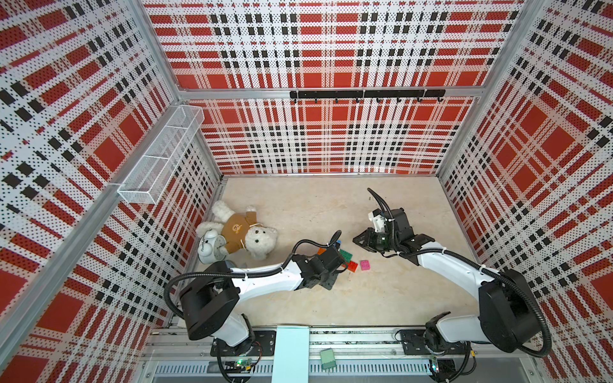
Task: Assemble a small pinwheel with lego
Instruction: Assemble the lego brick with the lego brick.
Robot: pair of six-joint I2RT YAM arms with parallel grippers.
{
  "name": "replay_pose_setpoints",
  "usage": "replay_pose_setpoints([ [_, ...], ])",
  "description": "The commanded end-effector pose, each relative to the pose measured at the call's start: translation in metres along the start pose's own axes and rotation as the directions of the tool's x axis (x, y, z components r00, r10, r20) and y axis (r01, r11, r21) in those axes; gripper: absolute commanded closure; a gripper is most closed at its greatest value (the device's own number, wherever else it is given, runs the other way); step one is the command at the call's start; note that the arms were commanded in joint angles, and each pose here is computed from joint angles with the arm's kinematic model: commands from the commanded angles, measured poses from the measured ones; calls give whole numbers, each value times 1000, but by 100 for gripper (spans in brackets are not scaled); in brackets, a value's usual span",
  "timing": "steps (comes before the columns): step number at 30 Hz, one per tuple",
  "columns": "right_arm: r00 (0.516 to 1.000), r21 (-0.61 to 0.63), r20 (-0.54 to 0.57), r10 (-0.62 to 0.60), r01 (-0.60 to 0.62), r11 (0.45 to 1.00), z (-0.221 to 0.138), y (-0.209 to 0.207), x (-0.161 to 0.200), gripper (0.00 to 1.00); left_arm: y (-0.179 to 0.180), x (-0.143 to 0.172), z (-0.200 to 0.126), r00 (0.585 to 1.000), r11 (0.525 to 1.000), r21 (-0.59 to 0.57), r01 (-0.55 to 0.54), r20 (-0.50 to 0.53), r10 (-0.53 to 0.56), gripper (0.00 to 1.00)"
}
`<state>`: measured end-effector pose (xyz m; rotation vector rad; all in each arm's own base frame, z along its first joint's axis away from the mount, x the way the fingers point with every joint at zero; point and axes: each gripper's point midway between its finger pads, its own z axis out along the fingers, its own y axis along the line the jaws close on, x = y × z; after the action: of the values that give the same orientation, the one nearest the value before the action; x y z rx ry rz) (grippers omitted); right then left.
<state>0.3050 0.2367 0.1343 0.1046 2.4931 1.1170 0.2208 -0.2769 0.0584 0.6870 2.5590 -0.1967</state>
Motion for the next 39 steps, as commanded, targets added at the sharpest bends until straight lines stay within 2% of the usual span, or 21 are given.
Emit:
replay_pose_setpoints([
  [1,1000,-51,11,-21,22,998,7,9,-2,85,1,-11,2,1000,1000,-2,-9,-9,9,85],
  [6,1000,-70,-15,-23,22,997,17,12,2,86,-3,-17,9,999,1000,5,-21,-32,21,85],
  [17,998,-103,-54,-19,13,995,32,15,9,88,1,-8,17,996,1000,-17,-8,-84,7,86],
  [32,994,-109,-112,-5,-7,994,51,10,27,90,10,-16,25,996,999,-48,-16,-89,12,86],
  [39,991,-86,-135,5,-17,996,57,3,35,91,14,-18,27,996,1000,-25,-15,-92,13,85],
])
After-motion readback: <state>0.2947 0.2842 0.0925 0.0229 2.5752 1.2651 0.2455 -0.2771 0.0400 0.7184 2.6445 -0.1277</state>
